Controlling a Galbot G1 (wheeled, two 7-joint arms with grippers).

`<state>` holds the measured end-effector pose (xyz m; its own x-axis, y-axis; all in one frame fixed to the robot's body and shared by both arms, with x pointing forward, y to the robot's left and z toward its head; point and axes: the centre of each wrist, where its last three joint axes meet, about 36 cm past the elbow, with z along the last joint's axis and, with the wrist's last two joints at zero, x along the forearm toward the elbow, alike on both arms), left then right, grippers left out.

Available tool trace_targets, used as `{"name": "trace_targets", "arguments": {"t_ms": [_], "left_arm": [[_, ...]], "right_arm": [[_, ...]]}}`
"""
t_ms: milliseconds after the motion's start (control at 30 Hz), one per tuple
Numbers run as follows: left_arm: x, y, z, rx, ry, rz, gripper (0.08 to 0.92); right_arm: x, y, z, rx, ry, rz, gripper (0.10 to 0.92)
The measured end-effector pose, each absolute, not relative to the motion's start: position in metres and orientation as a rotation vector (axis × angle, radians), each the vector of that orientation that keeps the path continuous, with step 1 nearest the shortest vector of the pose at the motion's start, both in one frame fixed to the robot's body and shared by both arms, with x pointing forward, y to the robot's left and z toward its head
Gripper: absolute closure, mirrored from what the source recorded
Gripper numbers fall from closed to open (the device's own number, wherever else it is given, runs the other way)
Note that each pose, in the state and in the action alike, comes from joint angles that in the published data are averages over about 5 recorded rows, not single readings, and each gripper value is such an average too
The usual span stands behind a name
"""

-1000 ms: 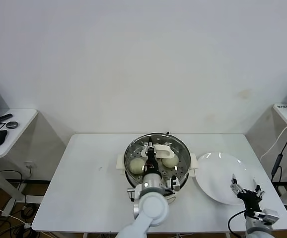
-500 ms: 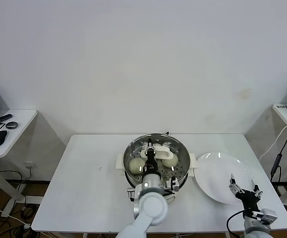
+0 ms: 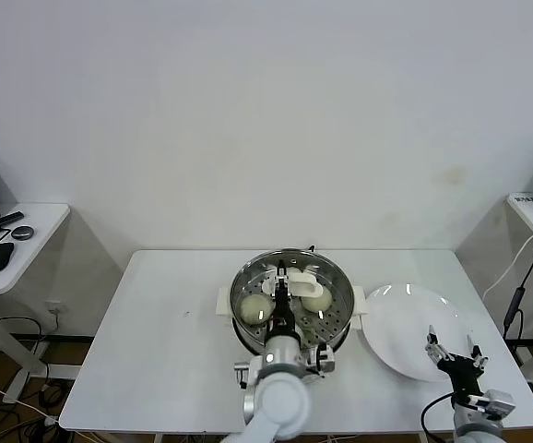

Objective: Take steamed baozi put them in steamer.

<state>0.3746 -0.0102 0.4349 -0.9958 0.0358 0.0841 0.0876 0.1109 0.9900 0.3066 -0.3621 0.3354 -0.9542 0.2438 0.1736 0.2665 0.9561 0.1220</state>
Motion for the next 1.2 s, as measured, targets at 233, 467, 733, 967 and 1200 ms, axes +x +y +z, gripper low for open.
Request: {"name": "trace_targets", "arguments": {"t_ms": [233, 467, 733, 967, 1200], "left_arm": [[0.348, -0.001, 0.451, -0.207, -2.375, -1.998, 0.318], [0.322, 0.017, 0.471, -0.208, -2.455, -1.939, 0.183], [0.298, 0.063, 0.501, -0.143, -2.628, -1.763, 0.177], [0.29, 0.125, 0.5, -0.152, -2.8, -1.429, 0.177], [0.28, 0.177, 0.462, -0.176, -2.949, -1.007, 0.177]], "right_arm": [[0.307, -0.362, 0.334, -0.387, -2.949, -0.219, 0.2], [0.305, -0.359, 0.333, -0.346, -2.946, -0.206, 0.2], [0.298, -0.349, 0.338, -0.217, -2.978, -0.116, 0.2], [0.287, -0.33, 0.34, -0.09, -2.964, -0.044, 0.2], [0.273, -0.318, 0.339, -0.043, -2.938, -0.027, 0.2]]}}
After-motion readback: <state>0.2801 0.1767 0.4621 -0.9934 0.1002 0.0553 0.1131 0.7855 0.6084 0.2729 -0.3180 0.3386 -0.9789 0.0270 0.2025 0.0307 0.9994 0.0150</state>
